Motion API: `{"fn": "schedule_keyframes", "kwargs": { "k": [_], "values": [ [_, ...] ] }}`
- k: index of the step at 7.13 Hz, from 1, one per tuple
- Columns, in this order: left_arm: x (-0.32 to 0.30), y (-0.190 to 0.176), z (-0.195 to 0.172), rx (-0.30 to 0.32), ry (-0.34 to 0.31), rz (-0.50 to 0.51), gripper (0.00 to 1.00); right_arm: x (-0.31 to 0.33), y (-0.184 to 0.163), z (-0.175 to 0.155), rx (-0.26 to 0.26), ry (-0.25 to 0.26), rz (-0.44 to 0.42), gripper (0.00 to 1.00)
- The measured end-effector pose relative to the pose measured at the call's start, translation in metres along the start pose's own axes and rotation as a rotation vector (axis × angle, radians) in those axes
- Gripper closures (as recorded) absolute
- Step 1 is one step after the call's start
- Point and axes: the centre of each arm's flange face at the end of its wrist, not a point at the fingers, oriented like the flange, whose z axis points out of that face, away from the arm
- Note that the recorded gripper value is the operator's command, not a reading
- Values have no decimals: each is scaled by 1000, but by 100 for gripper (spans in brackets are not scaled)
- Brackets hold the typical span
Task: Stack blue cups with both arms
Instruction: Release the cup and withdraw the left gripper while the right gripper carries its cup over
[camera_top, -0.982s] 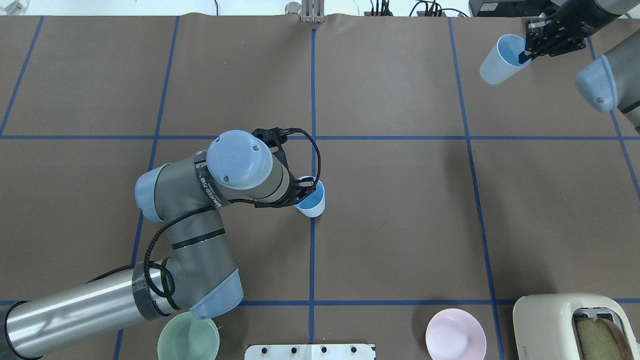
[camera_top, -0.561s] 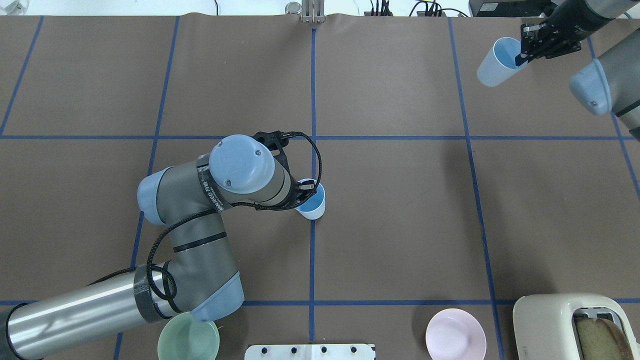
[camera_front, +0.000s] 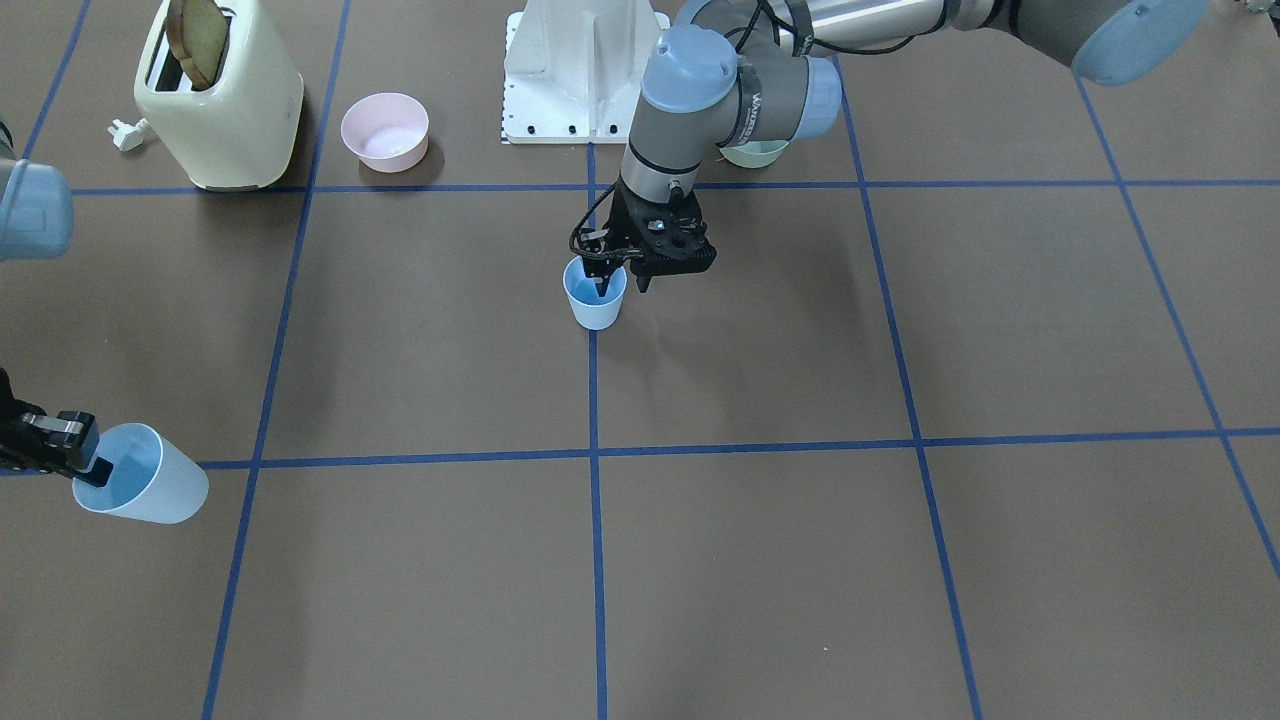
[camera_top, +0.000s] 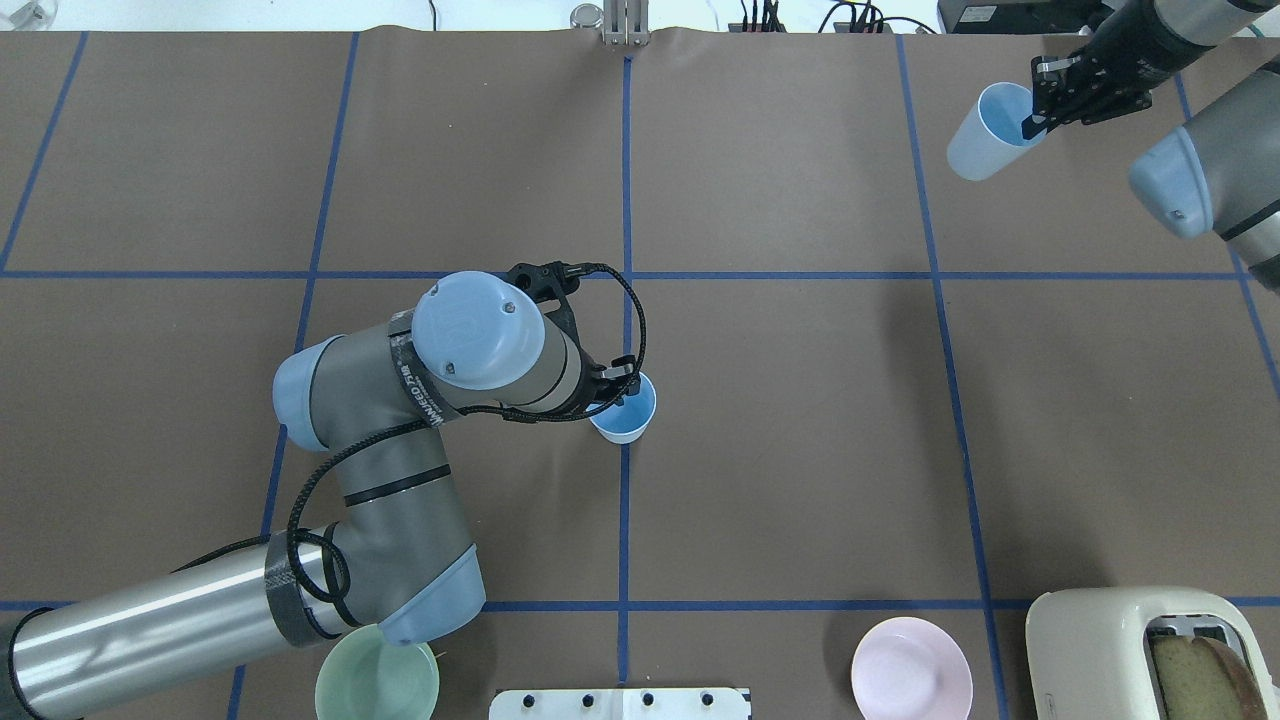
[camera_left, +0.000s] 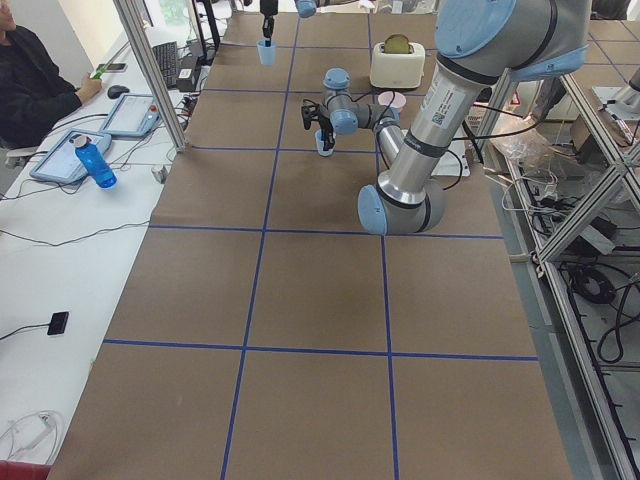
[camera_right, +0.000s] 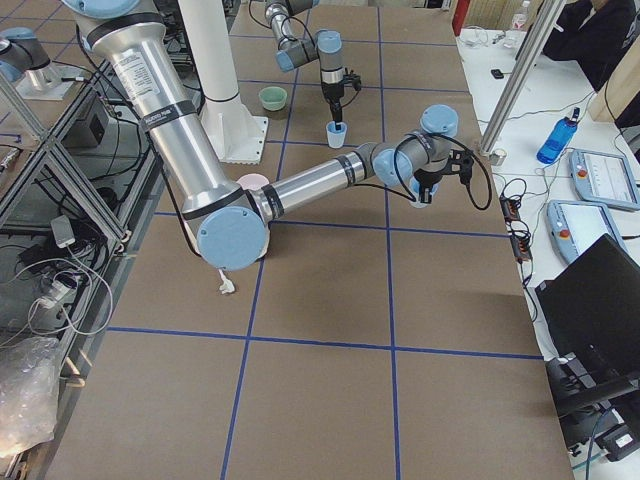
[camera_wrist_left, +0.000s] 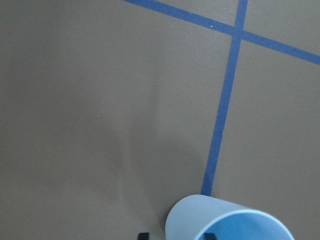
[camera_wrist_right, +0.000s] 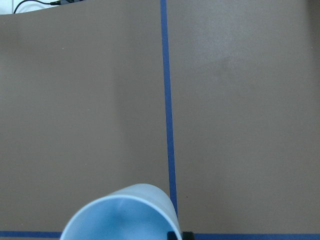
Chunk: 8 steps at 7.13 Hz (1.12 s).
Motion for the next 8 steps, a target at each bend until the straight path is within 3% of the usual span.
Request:
{"fn": "schedule_keyframes", "kwargs": {
  "k": [2,4,6,8],
  "values": [
    [-5,-33,-47,-33,73,38,2,-39,4,-3,-2,-30,49,100],
    [-71,-121,-128,-62,113,93,2,-115,28,-6,-1,-81,117,100],
    [-174,-201,-199,-13,104,172,2,-205,79,11,-3,-89,161,100],
    [-290,-256,-250,67,38,250,2,-281,135,18,-23,-52,163,100]
  ]
}}
